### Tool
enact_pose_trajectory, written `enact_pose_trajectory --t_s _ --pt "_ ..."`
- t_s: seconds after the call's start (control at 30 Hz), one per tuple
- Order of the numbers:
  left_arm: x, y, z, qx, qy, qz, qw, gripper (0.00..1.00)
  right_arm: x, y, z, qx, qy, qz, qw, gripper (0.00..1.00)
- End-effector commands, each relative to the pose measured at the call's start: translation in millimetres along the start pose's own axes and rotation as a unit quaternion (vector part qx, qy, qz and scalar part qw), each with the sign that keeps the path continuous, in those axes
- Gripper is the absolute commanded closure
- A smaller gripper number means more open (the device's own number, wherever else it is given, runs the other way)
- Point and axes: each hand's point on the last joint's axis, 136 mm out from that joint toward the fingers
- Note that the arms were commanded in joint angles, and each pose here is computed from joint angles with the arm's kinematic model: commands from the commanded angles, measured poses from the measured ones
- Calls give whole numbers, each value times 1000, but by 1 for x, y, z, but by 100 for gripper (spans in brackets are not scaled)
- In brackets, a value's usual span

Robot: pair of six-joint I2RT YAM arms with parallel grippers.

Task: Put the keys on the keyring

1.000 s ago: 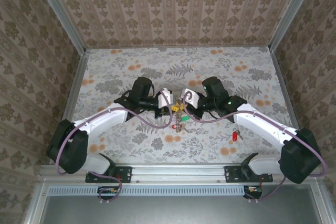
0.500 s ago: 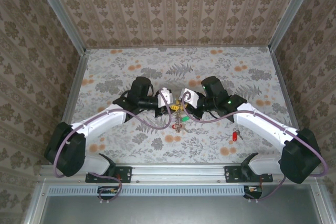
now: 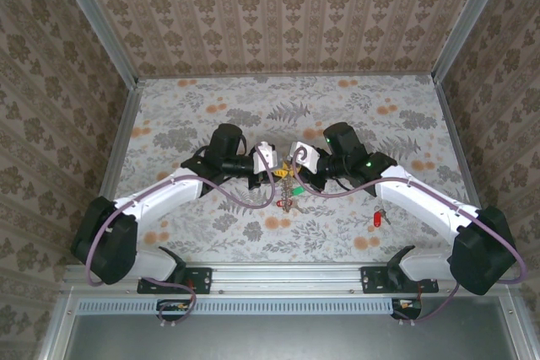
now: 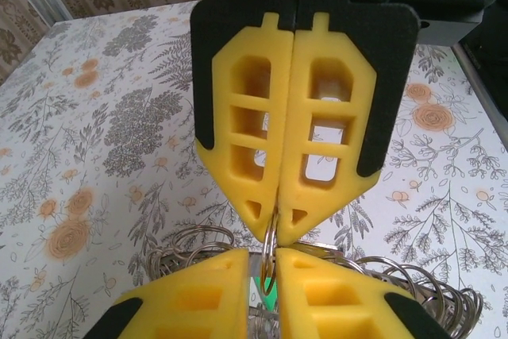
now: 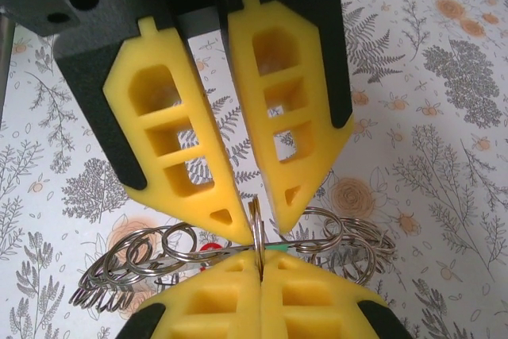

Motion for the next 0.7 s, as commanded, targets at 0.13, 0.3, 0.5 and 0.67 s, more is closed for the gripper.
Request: enact_pose_trajectory --t_s 0.13,0.3,0.5,0.67 --pt "3 -8 -6 3 26 -11 1000 98 -5 -26 -6 -2 7 -49 999 100" --pt "0 -16 -5 -8 29 -38 999 100 -6 -24 -7 -4 17 -51 999 93" --pt "-6 -28 -9 -15 45 -83 995 100 -6 -17 -8 19 10 -90 996 84" --pt "-11 -38 -14 -16 65 -112 991 100 -6 -19 -10 29 6 -116 993 86"
Point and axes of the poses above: each hand's point on the last joint's axis, 136 mm out from that joint toward the fingers, its own x axis out along the fingers, its own z axis along the line the jaws close on, y = z × x, and after that the axes turned 15 degrees about -x, right-handed
